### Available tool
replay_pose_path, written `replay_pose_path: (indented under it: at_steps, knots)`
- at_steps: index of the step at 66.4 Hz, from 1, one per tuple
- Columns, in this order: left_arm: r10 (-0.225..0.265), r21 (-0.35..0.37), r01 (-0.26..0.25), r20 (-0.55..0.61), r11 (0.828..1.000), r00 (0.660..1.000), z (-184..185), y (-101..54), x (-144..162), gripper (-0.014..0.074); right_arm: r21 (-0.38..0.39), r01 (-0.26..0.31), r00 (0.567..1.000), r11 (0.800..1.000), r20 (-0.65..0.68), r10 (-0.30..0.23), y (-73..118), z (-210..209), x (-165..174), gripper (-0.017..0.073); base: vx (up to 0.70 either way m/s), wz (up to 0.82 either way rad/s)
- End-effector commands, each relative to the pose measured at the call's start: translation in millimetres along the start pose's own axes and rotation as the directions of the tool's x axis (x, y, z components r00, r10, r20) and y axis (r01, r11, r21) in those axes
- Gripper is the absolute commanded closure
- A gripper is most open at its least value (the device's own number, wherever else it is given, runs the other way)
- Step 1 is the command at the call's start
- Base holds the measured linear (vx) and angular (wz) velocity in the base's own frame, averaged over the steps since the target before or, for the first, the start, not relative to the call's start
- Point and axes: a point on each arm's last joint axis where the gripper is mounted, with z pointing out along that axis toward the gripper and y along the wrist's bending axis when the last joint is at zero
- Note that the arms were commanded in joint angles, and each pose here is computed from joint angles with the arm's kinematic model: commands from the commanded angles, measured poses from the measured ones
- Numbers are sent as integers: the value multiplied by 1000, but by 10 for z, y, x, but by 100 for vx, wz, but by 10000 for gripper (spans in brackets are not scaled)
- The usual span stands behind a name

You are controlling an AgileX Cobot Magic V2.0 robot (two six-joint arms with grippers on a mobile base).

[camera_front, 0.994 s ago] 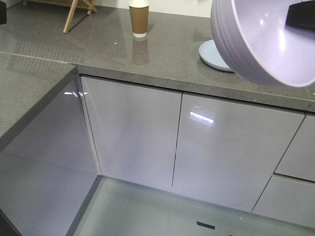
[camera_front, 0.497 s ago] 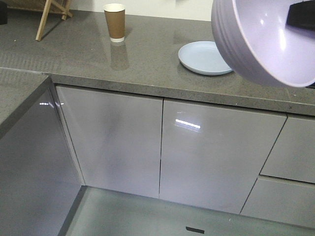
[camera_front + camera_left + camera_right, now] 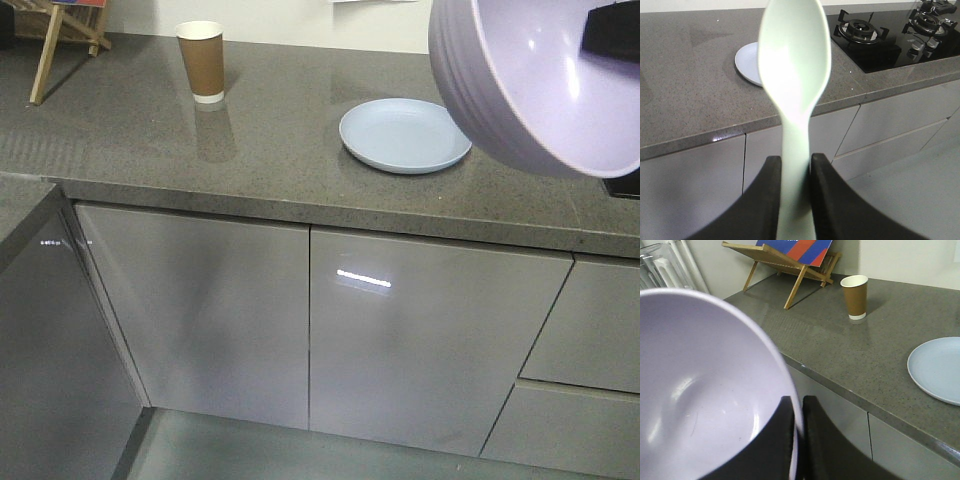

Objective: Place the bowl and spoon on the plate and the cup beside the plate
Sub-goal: 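Drive closer and align the base in front of the pale blue plate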

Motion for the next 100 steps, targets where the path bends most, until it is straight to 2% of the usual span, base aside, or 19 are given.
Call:
replay_pose_path:
  at_steps: [1,100]
  knots:
    - [1,27,-4,94,1000,996,-96,-88,-93,600,-14,12,996,1000,89,-11,94,-73,-122,565,15,-6]
    - [1,27,-4,94,1000,996,-96,-88,-93,600,-14,12,996,1000,89,-11,94,-73,-122,565,9,-7]
